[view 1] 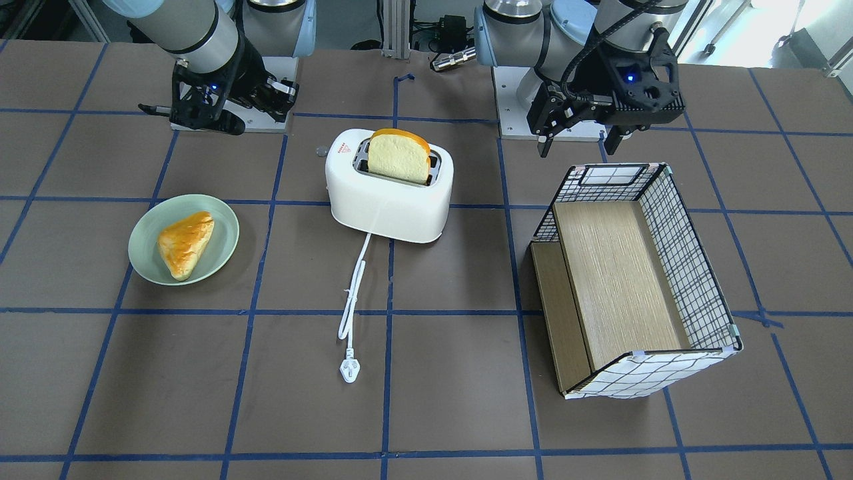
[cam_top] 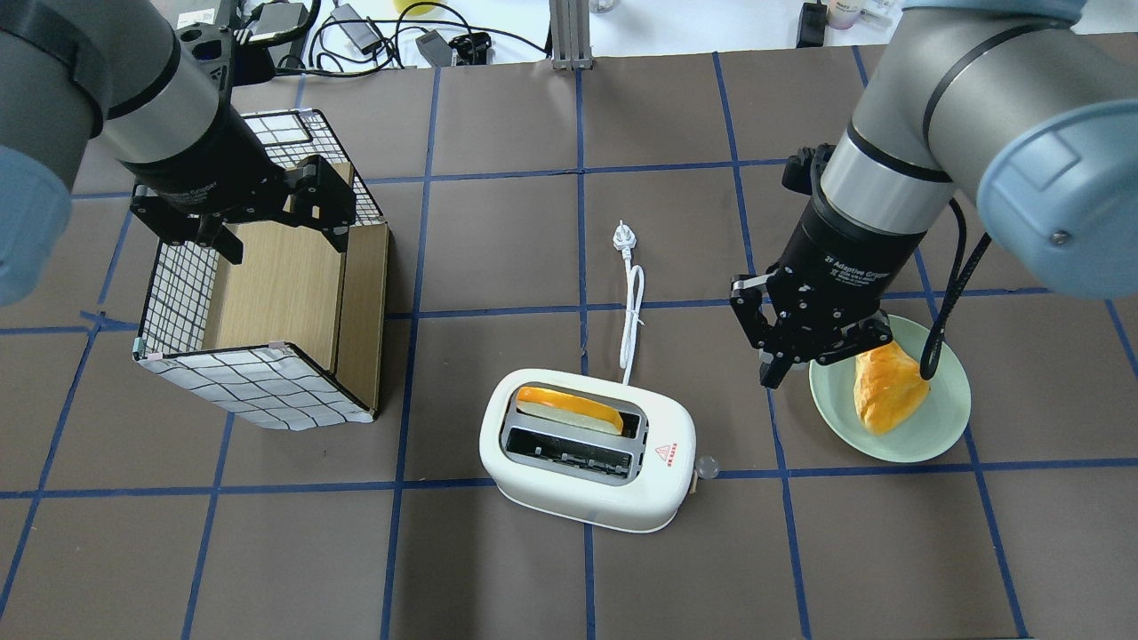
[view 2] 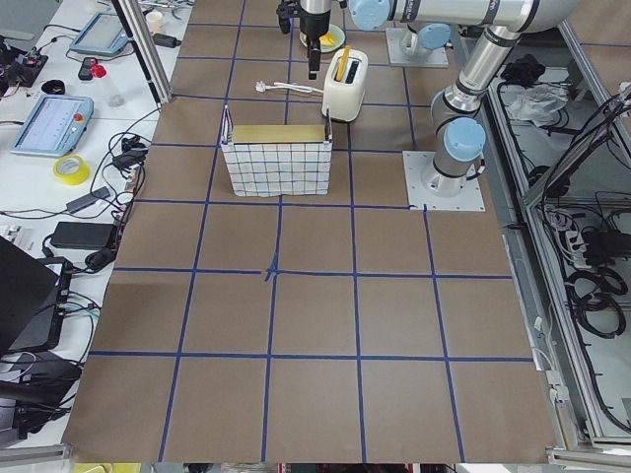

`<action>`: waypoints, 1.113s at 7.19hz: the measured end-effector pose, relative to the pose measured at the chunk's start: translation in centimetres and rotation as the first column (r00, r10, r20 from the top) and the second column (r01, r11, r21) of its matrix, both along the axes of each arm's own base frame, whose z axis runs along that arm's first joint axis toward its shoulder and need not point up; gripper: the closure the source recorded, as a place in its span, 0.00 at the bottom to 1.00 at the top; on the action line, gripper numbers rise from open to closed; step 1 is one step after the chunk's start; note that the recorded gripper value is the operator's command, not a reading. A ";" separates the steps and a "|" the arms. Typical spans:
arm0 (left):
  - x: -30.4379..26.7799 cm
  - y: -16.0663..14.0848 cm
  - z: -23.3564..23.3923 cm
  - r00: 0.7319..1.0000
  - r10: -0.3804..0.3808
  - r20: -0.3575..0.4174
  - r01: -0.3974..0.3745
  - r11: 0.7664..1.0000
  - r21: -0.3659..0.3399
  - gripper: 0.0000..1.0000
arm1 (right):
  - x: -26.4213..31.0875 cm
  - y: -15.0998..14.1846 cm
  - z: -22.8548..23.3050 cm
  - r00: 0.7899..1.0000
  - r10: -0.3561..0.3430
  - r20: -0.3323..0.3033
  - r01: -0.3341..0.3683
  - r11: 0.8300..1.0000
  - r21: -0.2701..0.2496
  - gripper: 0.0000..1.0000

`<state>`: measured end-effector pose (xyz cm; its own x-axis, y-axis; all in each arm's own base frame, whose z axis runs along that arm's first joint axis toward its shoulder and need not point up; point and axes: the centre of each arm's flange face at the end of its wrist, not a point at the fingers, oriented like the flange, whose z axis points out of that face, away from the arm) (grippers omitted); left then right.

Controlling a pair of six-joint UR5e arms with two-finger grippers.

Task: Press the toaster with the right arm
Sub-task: 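Lower the right gripper toward the lever at the toaster's side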

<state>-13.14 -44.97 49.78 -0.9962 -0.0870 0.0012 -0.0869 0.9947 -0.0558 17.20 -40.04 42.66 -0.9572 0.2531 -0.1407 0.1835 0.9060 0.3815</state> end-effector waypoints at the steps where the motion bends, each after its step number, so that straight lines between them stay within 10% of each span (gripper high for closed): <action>1: 0.0 0.0 0.0 1.000 0.000 0.000 0.000 1.000 0.000 0.00 | 0.1 0.2 -1.2 0.998 0.029 0.047 -0.029 0.999 0.013 1.00; 8: 0.0 0.0 0.0 1.000 0.000 0.000 0.000 1.000 -0.001 0.00 | -0.6 2.2 -7.4 0.969 0.142 0.203 -0.141 0.990 -0.021 1.00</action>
